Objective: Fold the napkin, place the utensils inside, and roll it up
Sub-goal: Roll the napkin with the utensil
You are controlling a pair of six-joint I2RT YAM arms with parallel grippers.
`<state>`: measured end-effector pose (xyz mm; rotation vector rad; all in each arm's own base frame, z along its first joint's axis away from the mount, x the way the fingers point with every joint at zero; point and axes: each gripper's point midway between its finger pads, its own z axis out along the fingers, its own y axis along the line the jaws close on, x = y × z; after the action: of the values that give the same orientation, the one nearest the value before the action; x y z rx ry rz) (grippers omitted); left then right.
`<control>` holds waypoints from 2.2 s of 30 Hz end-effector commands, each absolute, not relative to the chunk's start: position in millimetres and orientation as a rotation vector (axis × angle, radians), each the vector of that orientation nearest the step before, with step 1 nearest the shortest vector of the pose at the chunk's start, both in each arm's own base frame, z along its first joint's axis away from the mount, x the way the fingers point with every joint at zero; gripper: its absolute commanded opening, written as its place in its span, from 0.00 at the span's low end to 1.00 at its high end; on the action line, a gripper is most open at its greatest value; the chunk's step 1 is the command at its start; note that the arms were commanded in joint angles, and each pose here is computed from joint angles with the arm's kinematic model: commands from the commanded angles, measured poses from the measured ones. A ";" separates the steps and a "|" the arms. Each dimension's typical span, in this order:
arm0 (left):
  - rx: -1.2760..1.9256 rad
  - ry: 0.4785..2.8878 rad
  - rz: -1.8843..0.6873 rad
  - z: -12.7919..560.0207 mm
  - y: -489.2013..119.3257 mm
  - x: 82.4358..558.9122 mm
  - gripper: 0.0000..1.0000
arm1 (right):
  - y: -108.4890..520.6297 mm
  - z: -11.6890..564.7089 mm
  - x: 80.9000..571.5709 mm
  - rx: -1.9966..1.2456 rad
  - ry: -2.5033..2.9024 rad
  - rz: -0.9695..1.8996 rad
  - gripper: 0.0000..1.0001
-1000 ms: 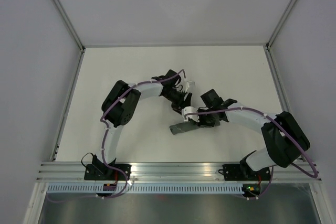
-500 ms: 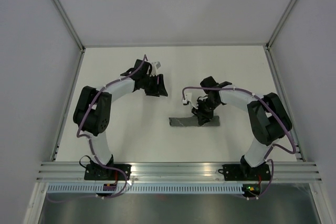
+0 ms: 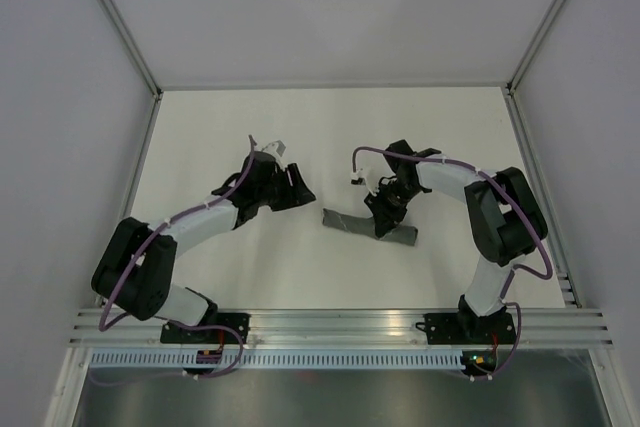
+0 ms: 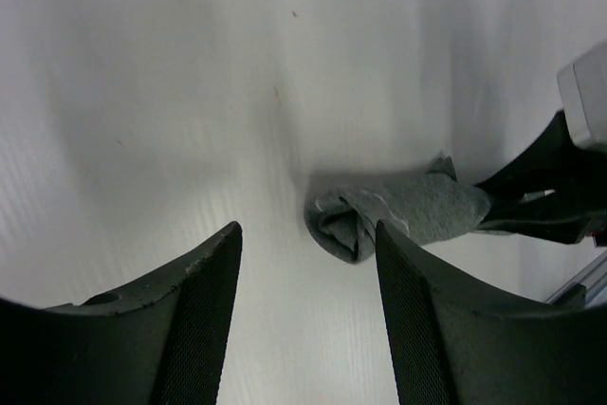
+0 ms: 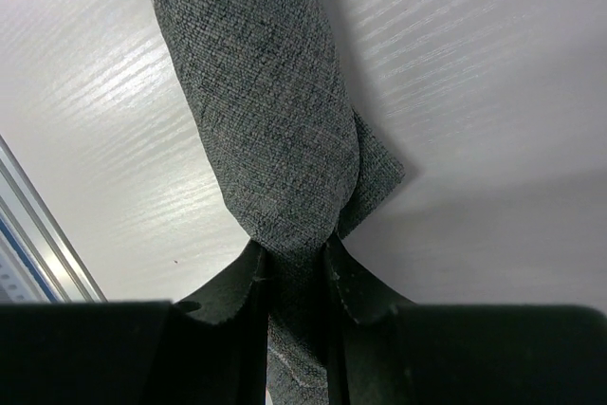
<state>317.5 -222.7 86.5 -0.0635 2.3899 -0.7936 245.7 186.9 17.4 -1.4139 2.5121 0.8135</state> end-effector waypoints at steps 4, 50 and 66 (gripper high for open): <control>-0.289 2.226 -0.925 103.7 -275.2 287.5 0.64 | 180.8 -18.8 262.5 -1.256 2.643 0.672 0.03; -0.858 2.151 -0.437 39.0 -333.6 303.3 0.58 | 213.7 -9.3 306.5 -0.614 2.710 0.930 0.04; -0.852 2.108 -0.488 47.3 -331.5 316.9 0.66 | 213.3 -7.3 307.2 -0.561 2.728 0.979 0.04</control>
<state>306.4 -336.0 33.4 -0.8342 2.1619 -0.4617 299.8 226.4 19.7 -0.5718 2.6714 1.1138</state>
